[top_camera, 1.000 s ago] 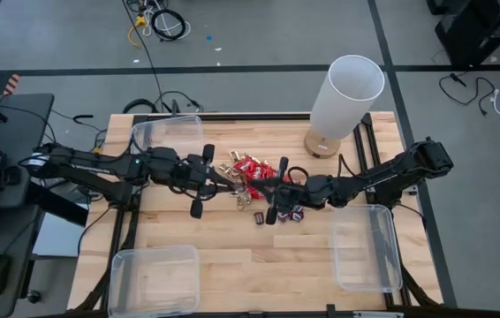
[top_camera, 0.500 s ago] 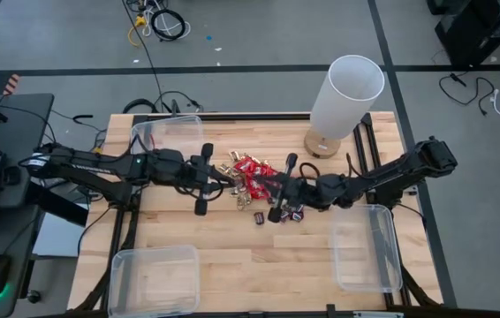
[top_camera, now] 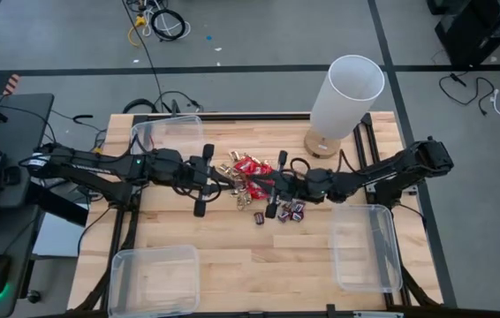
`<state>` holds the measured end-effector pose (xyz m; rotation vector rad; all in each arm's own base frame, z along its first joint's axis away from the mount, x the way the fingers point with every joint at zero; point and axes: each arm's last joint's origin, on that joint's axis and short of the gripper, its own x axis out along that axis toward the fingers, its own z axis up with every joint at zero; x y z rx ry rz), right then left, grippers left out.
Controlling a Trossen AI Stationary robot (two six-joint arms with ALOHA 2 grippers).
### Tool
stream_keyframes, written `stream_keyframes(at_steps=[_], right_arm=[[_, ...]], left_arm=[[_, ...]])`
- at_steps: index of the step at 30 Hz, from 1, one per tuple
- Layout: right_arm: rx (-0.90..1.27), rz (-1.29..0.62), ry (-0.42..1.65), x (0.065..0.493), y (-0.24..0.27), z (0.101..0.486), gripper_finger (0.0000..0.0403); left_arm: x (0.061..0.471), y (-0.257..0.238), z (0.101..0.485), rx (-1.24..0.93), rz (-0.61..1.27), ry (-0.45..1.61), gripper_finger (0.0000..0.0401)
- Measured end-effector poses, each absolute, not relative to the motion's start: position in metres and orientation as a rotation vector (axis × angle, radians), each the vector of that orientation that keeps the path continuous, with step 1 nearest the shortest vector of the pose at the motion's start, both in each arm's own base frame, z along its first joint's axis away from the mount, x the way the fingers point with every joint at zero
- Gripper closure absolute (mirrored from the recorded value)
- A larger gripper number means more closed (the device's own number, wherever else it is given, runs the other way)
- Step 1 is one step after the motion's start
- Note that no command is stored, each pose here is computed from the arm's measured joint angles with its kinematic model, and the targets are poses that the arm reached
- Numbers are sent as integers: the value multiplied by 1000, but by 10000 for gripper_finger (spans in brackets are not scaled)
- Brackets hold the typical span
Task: Sort candy
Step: Put the brown chocolate into the top left transparent bin
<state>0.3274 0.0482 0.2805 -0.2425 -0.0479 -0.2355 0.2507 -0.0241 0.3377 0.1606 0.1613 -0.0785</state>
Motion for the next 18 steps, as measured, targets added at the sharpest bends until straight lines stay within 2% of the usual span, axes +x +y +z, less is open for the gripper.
stream_keyframes(at_steps=[6,10,15,18], right_arm=[[-300,-160,-178,321,66,296,402],[-251,-130,-100,327,64,283,403],[-242,-321,101,331,54,259,403],[-245,-409,142,327,54,258,403]], left_arm=[[250,-22,333,168,-6,214,370],[250,-22,335,167,-2,199,370],[247,-21,337,166,26,235,370],[236,-16,352,130,162,324,370]])
